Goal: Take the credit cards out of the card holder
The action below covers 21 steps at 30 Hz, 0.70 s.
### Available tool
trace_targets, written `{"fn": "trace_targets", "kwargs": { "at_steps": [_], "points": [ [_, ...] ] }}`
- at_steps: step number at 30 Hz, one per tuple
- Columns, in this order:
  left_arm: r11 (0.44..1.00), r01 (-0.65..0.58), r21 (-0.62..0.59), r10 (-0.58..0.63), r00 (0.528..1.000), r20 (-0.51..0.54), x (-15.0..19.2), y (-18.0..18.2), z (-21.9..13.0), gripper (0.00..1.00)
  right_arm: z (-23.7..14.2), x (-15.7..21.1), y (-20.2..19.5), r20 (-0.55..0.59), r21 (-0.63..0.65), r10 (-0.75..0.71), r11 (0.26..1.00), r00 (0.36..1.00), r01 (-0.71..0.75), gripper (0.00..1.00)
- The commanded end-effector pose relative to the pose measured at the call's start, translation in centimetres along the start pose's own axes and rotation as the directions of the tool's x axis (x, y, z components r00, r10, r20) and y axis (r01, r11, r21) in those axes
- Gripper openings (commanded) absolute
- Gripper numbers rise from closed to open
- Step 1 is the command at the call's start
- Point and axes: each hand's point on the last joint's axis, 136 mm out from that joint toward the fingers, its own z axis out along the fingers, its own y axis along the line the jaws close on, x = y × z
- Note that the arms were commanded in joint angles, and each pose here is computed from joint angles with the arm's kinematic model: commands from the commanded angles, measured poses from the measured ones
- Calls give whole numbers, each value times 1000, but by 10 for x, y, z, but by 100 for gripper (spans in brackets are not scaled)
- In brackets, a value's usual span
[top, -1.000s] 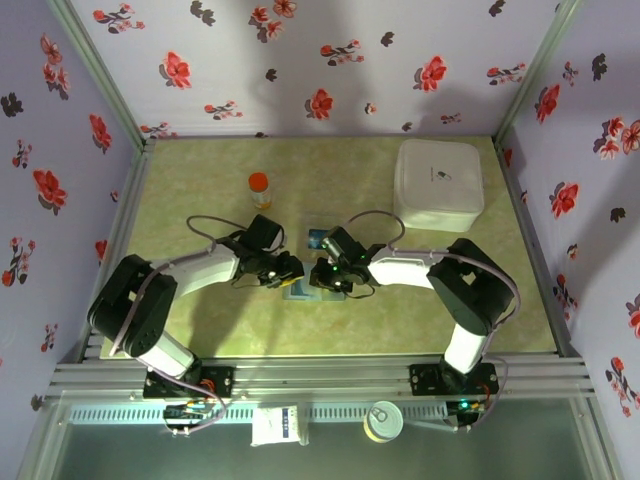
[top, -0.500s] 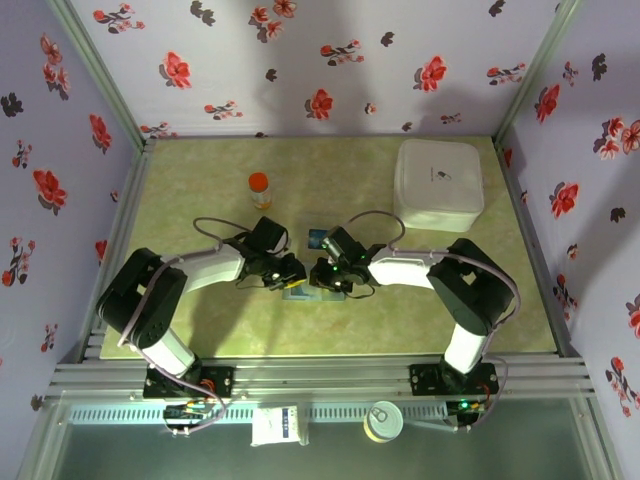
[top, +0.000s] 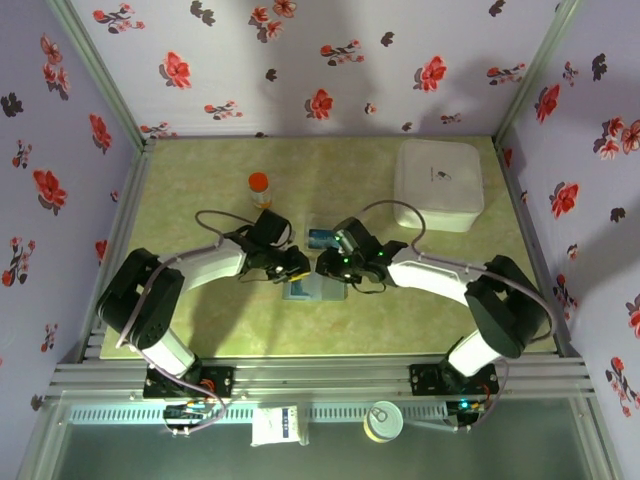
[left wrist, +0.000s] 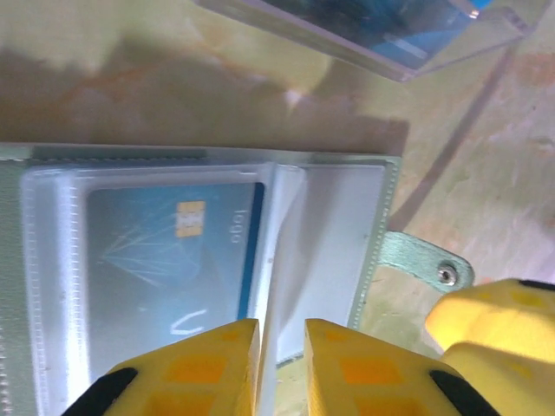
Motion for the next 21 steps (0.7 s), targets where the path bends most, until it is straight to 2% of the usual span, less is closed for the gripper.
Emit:
{"fn": "trace_targets", "kwargs": {
  "at_steps": [1,6,9,13,21],
  "points": [
    [999,-29,20,29,999,-31,5,-16,-2,22,-11,-4,-25,34,72,6,997,999,-8,31],
    [998,-50,28,51,997,-52,8,-28,7,26,-28,-13,-32,76,83,5,997,997,-11,32],
    [998,-59,30,61,996,-60,7,-33,13,34,-36,-16,-37,93,101,0,995,996,-10,33],
    [997,-67,33,70,995,-76,6,-38,20,40,-44,-20,-43,105,122,-2,992,994,-11,34],
    [996,-78,51,83,991,-110,8,-48,36,46,-50,-22,-45,116,122,-2,992,993,-13,36]
  ]
}}
